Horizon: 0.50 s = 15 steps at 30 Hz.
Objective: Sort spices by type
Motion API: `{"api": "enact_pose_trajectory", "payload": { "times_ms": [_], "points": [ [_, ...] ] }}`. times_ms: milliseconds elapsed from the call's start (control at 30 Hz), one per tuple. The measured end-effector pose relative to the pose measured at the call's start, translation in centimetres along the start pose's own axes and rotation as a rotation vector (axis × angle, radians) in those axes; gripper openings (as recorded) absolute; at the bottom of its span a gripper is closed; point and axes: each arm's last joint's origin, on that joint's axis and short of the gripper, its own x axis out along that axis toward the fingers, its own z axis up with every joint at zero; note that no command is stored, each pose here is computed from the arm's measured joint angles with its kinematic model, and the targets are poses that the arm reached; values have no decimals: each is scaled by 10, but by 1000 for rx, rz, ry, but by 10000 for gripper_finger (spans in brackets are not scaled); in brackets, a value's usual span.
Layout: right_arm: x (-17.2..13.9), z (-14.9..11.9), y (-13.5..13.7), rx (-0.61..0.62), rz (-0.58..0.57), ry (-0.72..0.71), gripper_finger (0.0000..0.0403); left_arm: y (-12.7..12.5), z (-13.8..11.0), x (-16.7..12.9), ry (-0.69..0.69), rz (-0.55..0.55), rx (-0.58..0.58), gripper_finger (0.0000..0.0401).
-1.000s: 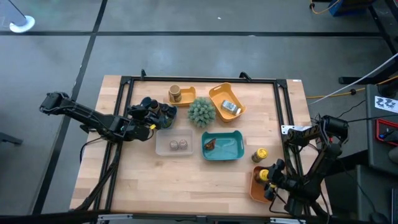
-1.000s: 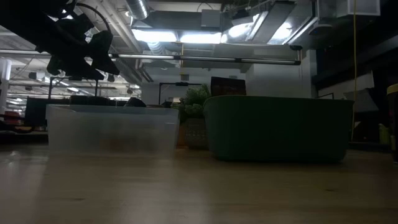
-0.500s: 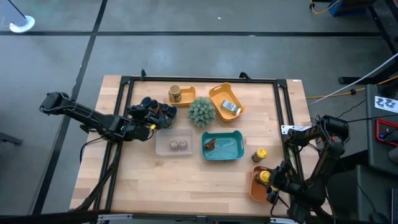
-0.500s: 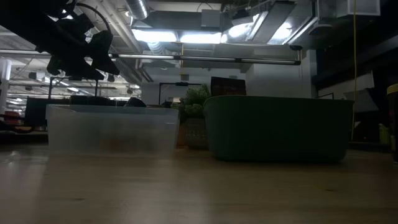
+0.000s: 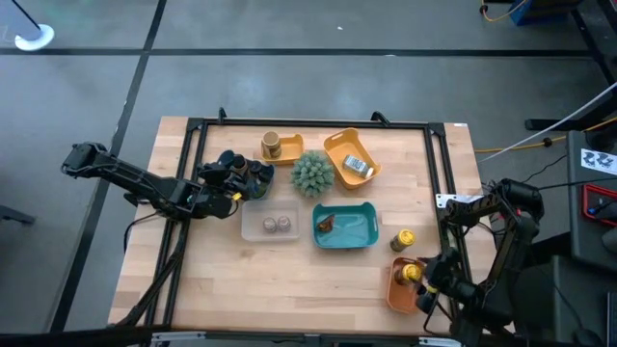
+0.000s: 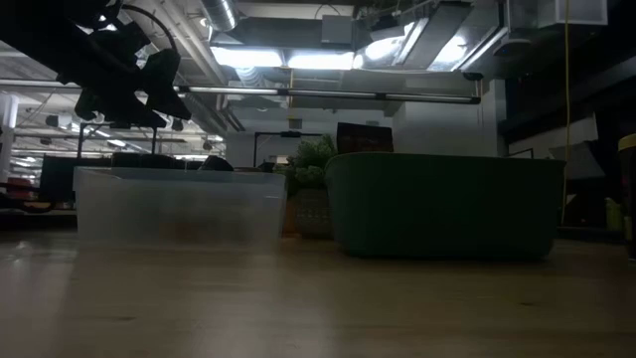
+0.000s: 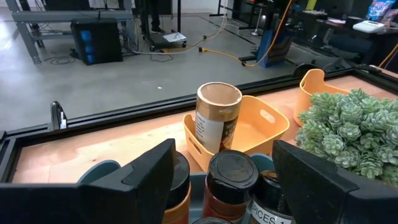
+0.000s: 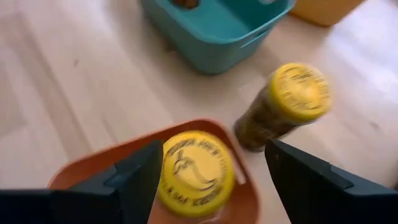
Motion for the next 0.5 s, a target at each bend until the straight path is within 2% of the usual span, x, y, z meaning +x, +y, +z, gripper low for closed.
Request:
{"api": "enact_pose_trajectory", "payload": {
  "times_ms": [133, 233, 367, 500],
  "points": [
    [-10, 12, -6, 70, -67, -34, 282, 0, 0, 0, 0, 0, 0, 251],
    [-10, 21, -6, 141, -60, -15, 282, 0, 0, 0, 0, 0, 2, 251],
    [-4, 38, -8, 203, -105, 26, 282, 0, 0, 0, -1, -1, 55, 251],
    [4, 60, -13, 209, -140, 62, 282, -3, 2, 0, 5, -24, 119, 251]
  ]
}}
